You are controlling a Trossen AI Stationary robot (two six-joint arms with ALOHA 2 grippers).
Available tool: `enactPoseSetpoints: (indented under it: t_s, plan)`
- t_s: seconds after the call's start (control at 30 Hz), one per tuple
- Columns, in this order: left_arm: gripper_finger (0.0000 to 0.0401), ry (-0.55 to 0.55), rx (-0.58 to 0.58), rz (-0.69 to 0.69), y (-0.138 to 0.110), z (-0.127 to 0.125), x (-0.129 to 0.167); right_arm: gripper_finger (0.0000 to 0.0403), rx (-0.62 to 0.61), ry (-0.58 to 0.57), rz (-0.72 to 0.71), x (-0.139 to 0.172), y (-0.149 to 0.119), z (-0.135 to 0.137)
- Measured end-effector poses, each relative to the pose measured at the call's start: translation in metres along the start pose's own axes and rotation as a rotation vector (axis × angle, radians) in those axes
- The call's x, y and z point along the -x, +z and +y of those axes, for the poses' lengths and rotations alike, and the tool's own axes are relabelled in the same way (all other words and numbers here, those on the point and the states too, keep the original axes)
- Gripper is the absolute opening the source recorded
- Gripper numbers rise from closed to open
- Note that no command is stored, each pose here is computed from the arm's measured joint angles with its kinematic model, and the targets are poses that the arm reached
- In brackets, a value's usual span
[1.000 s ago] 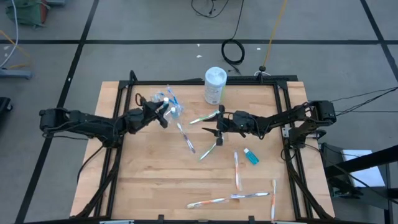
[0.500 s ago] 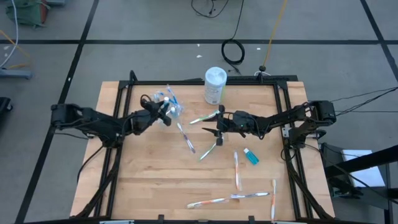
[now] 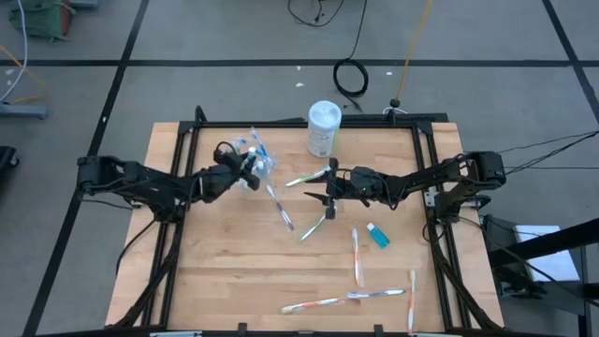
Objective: Pick & Place toothbrushing station
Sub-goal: Put the mouthwash into the middle of the transparent organizer
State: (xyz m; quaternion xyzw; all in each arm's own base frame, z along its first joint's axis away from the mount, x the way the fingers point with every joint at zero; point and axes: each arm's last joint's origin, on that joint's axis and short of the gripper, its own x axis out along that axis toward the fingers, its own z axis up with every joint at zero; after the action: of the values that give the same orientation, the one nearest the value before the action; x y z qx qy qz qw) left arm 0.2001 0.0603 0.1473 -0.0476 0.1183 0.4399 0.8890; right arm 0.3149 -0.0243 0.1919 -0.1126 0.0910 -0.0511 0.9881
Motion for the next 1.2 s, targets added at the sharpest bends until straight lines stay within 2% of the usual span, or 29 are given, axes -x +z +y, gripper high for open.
enactPoseSetpoints:
  t_s: [0.37,0.67,1.2]
  plan:
    - [0.0108,0.039,0.009,0.068,-0.017,-0.001,-0.008,0.0146,0.0,0.0,0.0,0.0,0.0,0.0]
    - [0.0108,0.033,0.013,0.055,-0.016,-0.003,-0.008,0.0146,0.0,0.0,0.001,0.0,0.0,0.0]
    - [0.0109,0.015,-0.097,0.096,-0.019,-0.002,-0.006,0.0146,0.0,0.0,0.001,0.0,0.0,0.0]
